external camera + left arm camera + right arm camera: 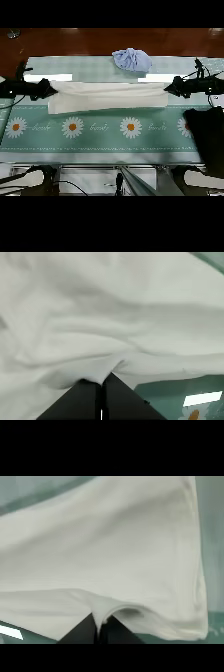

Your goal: Fold the shirts.

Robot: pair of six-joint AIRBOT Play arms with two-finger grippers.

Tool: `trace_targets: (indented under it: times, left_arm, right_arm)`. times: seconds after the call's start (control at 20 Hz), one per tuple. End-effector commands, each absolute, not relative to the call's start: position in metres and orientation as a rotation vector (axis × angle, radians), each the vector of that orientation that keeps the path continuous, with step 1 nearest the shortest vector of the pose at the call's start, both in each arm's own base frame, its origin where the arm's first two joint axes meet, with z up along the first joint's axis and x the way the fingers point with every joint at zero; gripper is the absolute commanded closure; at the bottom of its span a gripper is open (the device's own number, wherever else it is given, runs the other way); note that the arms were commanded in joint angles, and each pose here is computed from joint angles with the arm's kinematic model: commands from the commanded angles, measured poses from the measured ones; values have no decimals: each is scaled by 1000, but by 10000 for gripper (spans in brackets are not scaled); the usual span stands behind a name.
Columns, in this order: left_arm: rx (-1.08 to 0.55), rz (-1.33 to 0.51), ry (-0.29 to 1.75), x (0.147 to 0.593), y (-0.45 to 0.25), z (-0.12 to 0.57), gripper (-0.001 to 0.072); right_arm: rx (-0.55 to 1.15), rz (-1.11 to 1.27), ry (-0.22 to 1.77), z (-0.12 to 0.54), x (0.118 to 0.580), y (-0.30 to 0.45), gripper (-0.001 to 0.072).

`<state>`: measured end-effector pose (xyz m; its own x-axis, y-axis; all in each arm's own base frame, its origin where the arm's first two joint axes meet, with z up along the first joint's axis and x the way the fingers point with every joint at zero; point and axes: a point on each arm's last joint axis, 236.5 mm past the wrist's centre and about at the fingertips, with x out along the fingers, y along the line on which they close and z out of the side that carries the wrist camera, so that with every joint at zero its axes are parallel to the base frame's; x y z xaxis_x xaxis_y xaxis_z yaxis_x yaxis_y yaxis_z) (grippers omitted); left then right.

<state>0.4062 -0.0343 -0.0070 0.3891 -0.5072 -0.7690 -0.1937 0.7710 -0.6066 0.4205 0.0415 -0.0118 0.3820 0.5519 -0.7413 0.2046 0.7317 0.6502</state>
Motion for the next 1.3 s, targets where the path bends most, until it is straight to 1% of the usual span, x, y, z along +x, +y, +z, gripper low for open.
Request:
trace_targets:
  times: [0.0,0.15,0.2,0.25,0.3,0.35,0.4,0.45,0.5,0.55,0.65,0.75,0.85,0.95,1.05,1.25]
  left_arm:
    - [-699,-265,1202,455,-44,-12,658]
    - [-718,-291,1273,470,-49,-33,657]
    - [-722,-298,1300,470,-52,-42,655]
    - [-730,-305,1332,466,-55,-50,473]
    - [-738,-317,1374,458,-58,-55,-2]
    - [-706,-308,1415,449,-48,-58,4]
    - [-656,-266,1458,439,-27,-59,5]
    - [-604,-194,1496,427,2,-58,5]
    - [-568,-84,1510,416,40,-53,5]
    - [-554,-4,1483,409,72,-42,5]
    - [-589,91,1344,405,118,-8,5]
    - [-620,116,1153,410,131,27,5]
    - [-603,34,975,410,103,57,5]
    - [-604,-33,870,397,62,67,5]
    - [-593,-66,853,381,31,63,5]
    - [-553,-228,926,369,-38,56,6]
  right_arm:
    - [797,248,1153,-15,457,39,694]
    - [850,260,1171,-31,473,46,693]
    - [870,250,1168,-39,478,45,672]
    - [890,247,1176,-46,480,47,387]
    - [902,257,1183,-50,480,49,68]
    - [903,266,1181,-48,480,43,87]
    - [909,274,1181,-41,478,33,87]
    - [915,283,1183,-33,475,20,87]
    - [922,291,1190,-26,468,3,87]
    - [947,281,1200,-25,459,-15,87]
    - [958,227,1252,-35,440,-40,87]
    - [921,187,1289,-51,431,-45,87]
    - [923,194,1313,-65,434,-33,87]
    - [923,200,1352,-80,436,-14,89]
    - [907,210,1381,-88,440,10,89]
    - [885,254,1386,-91,449,48,92]
